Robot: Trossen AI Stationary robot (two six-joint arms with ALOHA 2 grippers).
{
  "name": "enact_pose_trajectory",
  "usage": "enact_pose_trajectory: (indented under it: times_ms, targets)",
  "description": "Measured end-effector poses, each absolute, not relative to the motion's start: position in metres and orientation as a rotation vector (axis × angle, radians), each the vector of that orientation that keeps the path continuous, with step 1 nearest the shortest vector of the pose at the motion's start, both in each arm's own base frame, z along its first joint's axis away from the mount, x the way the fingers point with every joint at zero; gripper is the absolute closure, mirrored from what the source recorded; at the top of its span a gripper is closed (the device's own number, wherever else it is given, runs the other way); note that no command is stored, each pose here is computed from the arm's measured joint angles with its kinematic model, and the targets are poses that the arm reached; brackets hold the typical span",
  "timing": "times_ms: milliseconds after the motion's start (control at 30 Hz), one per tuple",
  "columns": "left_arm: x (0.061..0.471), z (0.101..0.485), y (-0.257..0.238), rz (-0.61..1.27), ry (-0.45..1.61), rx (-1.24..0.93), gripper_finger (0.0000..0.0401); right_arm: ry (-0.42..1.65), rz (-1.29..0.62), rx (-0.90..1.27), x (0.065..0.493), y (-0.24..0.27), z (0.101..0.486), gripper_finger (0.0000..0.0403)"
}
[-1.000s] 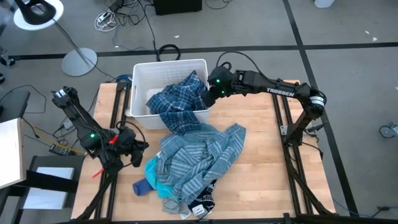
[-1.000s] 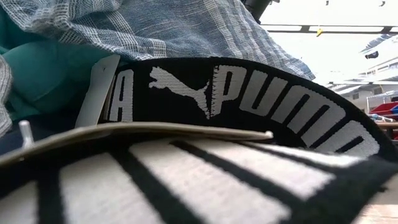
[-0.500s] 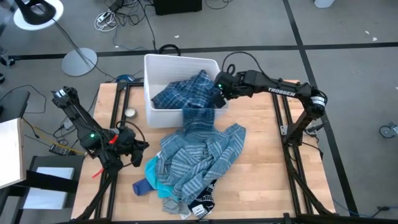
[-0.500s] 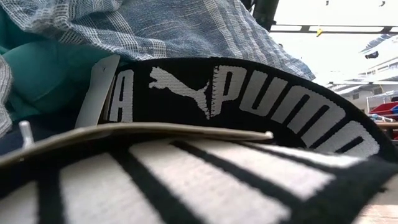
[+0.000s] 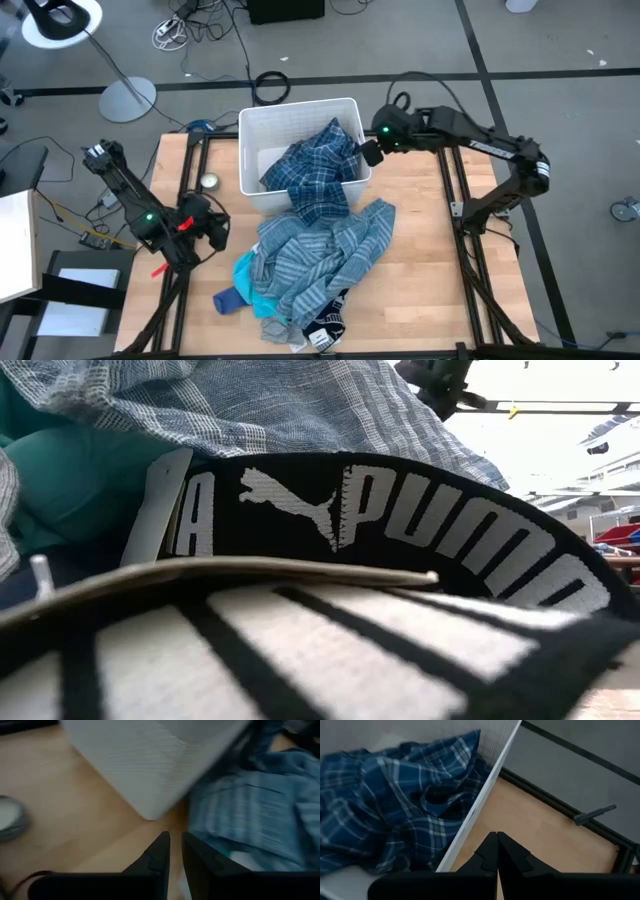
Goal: Sort clothes
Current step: Move the bin to the center of the table
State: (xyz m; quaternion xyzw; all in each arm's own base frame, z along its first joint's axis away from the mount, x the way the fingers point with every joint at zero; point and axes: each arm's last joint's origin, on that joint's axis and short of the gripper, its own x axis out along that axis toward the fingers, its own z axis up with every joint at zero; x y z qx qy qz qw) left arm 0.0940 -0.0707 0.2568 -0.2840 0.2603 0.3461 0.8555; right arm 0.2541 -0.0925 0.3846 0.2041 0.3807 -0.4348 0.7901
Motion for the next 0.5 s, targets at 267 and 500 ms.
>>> enact_pose_trajectory:
  times_ms: [267,500]
  targets:
    - [0.098,0.249,-0.060,0.790,0.614,-0.522,0.0348,0.724,-0.902,0.458,0.232,-0.077,0.406,0.0403]
    - [0.103,0.221,-0.043,0.781,0.615,-0.542,0.0348,0.744,-0.938,0.501,0.210,-0.060,0.411,0.0403]
